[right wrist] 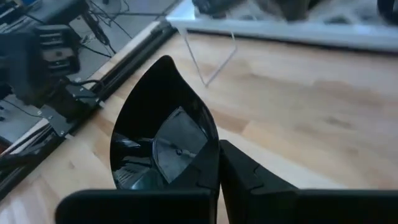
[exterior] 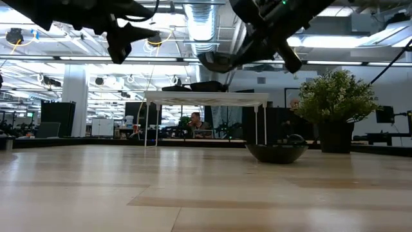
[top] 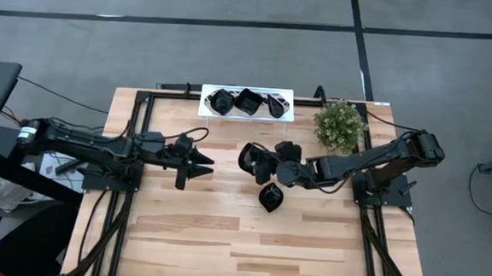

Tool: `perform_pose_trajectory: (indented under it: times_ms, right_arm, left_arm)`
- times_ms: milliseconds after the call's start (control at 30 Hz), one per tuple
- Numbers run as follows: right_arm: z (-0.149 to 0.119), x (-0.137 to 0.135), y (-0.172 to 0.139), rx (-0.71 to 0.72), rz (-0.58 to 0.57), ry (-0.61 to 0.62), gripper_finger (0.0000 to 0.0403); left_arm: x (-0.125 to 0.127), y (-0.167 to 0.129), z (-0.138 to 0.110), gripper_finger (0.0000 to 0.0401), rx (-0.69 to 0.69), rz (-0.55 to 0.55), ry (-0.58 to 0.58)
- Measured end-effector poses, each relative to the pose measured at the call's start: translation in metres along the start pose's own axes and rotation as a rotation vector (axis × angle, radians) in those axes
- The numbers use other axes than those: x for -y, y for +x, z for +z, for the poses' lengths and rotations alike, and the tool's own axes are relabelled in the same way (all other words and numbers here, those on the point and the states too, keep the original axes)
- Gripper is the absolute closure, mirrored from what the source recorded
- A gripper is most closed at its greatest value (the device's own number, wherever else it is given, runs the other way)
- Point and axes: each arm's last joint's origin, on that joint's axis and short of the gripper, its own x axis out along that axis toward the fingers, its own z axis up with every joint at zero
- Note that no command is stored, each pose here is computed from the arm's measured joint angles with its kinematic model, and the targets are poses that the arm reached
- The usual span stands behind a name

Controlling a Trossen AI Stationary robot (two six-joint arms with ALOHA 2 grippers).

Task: Pick & Place Mini shaped plates
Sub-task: Stack the leaf-shaped plate on top of the other leaf-shaped plates on the shelf

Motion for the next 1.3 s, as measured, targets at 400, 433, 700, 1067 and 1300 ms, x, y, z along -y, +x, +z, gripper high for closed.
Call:
perform_pose_trajectory:
  times_ms: [400, 433, 700, 1067, 1300]
  right_arm:
    - [0.017, -0.012, -0.008, 0.198, -0.125, -0.189, 0.0403]
    - [0.019, -0.012, -0.009, 0.211, -0.132, -0.2, 0.0403]
    - [0.031, -0.027, -0.009, 0.276, -0.114, -0.318, 0.0403]
    - [0.044, -0.063, 0.006, 0.309, -0.137, -0.554, 0.0403]
    - [0.042, -0.092, 0.029, 0.312, -0.21, -0.765, 0.0403]
  left_arm:
    - [-0.007, 0.003, 0.004, 0.0211, 0.126, 0.252, 0.147]
    - [-0.007, 0.002, 0.005, 0.0212, 0.143, 0.271, 0.158]
    - [-0.007, 0.002, 0.009, 0.0215, 0.19, 0.326, 0.222]
    - [-0.006, 0.001, 0.014, 0.0216, 0.252, 0.357, 0.233]
    - [-0.009, 0.004, 0.016, 0.0216, 0.26, 0.408, 0.303]
